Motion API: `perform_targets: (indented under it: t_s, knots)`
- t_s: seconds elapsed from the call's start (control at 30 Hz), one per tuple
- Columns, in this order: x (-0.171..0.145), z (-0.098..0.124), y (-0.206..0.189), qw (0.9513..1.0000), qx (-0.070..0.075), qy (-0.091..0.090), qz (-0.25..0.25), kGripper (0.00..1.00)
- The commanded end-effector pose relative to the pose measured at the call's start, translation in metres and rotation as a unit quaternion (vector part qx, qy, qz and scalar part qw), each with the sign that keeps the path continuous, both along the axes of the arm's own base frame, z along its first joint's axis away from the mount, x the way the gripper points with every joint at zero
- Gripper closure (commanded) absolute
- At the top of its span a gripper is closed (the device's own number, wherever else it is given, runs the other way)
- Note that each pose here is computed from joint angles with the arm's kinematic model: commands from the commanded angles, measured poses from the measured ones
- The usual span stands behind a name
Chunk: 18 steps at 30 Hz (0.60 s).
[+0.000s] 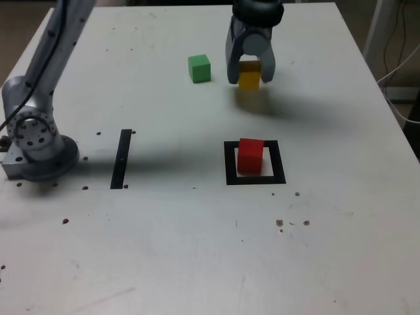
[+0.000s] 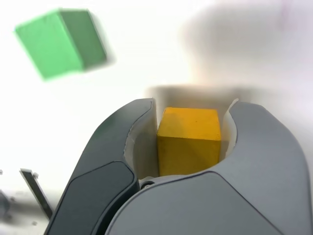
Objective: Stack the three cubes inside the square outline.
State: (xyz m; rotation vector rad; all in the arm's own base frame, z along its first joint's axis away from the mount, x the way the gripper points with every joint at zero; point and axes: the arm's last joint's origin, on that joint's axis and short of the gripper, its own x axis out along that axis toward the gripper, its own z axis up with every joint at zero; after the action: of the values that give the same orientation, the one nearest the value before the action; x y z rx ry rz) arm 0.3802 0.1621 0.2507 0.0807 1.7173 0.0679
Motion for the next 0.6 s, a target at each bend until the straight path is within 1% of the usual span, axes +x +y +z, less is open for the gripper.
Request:
perform_targets:
  t_s: [0.0,0.1,0.2,0.43,0.57]
  knots:
    - [-0.005,0.012,-0.016,1.0000,-0.001,-0.006,-0.007,0.67]
    - [-0.008,0.025,-0.040,0.9997,-0.002,-0.012,-0.021,0.67]
    - [-0.010,0.033,-0.065,0.9993,-0.006,-0.013,-0.035,0.67]
    - [-0.020,0.042,-0.125,0.9976,-0.021,-0.013,-0.065,0.67]
    - [-0.026,0.042,-0.152,0.9967,-0.030,-0.010,-0.075,0.67]
